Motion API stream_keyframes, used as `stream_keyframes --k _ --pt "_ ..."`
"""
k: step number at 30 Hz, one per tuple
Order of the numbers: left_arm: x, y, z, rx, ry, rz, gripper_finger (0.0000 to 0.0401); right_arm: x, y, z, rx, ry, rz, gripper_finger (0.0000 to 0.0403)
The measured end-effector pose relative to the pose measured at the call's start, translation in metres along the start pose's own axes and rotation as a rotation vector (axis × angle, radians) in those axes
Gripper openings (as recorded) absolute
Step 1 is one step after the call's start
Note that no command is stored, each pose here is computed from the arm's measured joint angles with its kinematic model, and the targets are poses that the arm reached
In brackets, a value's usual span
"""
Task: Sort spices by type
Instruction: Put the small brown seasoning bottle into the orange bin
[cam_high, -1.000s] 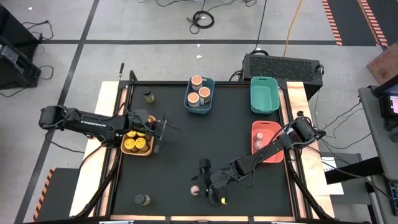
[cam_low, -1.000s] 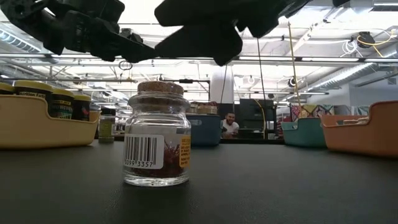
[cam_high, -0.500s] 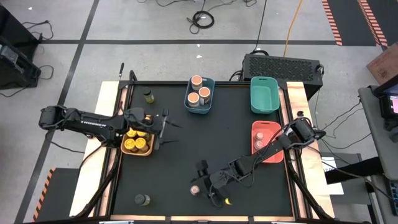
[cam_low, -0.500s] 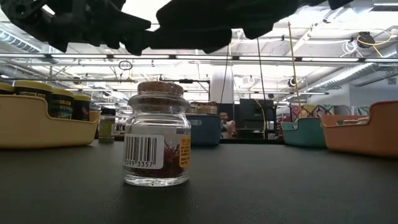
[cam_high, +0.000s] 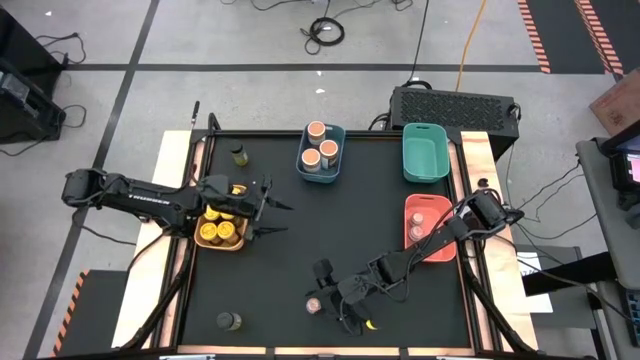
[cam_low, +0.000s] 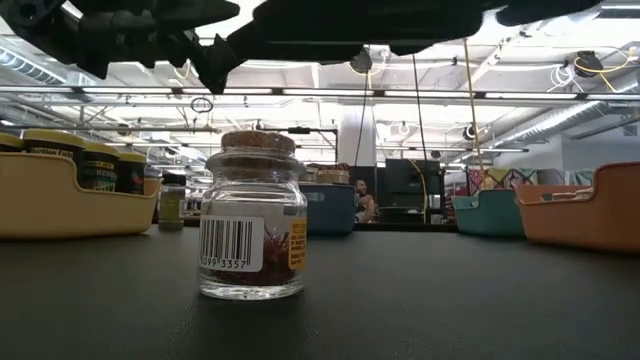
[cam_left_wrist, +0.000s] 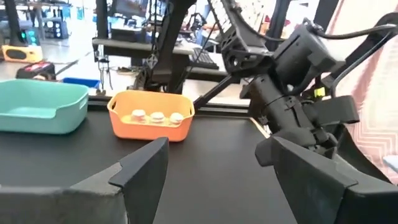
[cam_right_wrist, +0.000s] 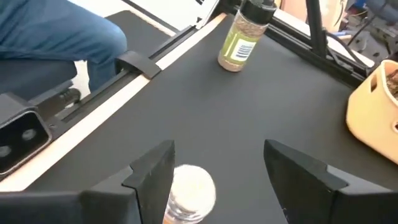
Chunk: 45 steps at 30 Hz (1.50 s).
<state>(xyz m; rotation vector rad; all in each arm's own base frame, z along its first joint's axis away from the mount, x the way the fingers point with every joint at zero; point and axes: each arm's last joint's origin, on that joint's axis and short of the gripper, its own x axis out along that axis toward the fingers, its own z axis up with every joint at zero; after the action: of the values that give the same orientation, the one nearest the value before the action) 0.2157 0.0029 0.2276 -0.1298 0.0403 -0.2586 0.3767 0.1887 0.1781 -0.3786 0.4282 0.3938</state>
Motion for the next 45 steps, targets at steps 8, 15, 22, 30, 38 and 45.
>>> stream_keyframes --k 8,15,22,30,38,45 --pt "0.002 -0.006 -0.001 -0.047 -0.002 0.024 0.0280 -0.002 0.002 -0.006 0.023 0.075 0.023 0.0275" --pt "0.002 -0.006 -0.001 -0.017 -0.003 0.047 0.0280 -0.002 0.004 -0.005 0.033 0.061 0.102 0.0327" --pt "0.003 -0.006 -0.002 0.032 0.000 0.046 0.0280 0.012 0.001 -0.023 0.068 0.097 0.131 0.0332" --pt "0.003 -0.006 -0.002 0.063 0.004 0.045 0.0280 0.020 -0.006 -0.034 0.114 0.112 0.110 0.0318" --pt "0.003 -0.007 -0.002 0.055 0.004 0.040 0.0280 0.021 -0.007 -0.032 0.154 0.092 0.105 0.0286" --pt "0.003 -0.009 -0.006 0.053 0.039 0.029 0.0280 0.032 0.000 -0.043 0.169 0.093 0.114 0.0266"
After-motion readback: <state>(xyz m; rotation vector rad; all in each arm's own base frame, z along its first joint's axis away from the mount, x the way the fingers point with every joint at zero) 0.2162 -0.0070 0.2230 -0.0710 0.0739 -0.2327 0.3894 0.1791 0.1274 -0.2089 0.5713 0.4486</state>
